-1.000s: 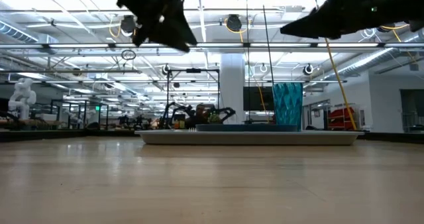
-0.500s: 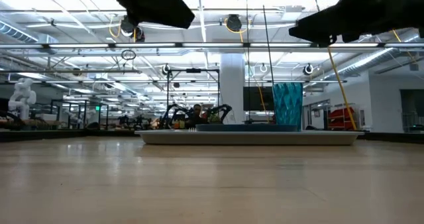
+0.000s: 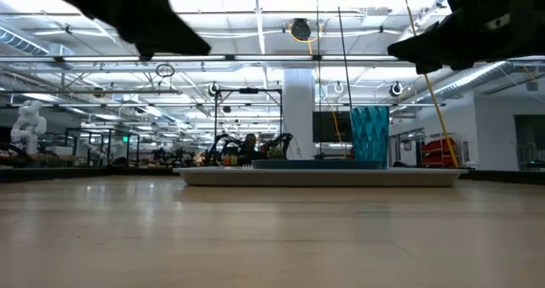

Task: Pick and place plate/cup/fork/spoon on tray
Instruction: Return to Home Position

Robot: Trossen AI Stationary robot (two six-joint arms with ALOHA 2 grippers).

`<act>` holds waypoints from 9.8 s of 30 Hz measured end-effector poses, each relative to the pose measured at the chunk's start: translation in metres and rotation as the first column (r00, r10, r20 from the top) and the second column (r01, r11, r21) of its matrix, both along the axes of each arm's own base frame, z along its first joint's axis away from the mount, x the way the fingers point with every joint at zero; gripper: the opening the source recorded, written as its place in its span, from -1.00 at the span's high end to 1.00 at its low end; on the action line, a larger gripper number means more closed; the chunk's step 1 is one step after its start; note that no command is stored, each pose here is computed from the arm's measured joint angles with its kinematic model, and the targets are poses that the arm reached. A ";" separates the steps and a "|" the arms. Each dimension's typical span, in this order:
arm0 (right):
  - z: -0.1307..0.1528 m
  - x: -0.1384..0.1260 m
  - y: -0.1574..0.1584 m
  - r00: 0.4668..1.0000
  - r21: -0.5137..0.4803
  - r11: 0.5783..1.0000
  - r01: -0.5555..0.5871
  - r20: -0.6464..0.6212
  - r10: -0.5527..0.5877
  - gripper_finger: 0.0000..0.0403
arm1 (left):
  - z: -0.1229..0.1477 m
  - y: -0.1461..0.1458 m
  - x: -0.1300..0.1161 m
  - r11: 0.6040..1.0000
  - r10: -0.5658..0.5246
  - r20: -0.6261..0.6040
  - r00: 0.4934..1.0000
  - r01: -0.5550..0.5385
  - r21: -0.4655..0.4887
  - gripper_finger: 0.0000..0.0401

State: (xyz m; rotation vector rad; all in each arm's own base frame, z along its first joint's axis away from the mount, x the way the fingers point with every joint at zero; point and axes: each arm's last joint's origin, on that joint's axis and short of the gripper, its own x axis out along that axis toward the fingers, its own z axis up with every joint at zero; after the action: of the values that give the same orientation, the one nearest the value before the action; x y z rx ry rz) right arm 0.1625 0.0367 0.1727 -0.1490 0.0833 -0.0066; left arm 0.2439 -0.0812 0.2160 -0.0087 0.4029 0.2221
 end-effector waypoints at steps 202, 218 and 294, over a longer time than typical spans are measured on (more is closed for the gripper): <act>-0.003 -0.066 -0.039 0.994 0.162 0.987 -0.015 0.109 -0.003 1.00 | -0.046 0.086 -0.147 0.940 -0.312 0.373 0.874 0.225 0.258 0.98; -0.003 -0.066 -0.039 0.994 0.162 0.987 -0.015 0.109 -0.003 1.00 | -0.047 0.087 -0.147 0.945 -0.289 0.359 0.887 0.204 0.256 0.85; -0.003 -0.066 -0.038 0.994 0.161 0.987 -0.015 0.108 -0.003 1.00 | -0.047 0.087 -0.147 0.945 -0.289 0.360 0.887 0.205 0.254 0.84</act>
State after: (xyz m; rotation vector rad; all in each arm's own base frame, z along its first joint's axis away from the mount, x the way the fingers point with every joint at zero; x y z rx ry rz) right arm 0.0969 -0.0018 0.1697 0.0141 -0.0252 -0.0018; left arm 0.0972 0.0055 0.1688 0.2037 -0.0261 0.0038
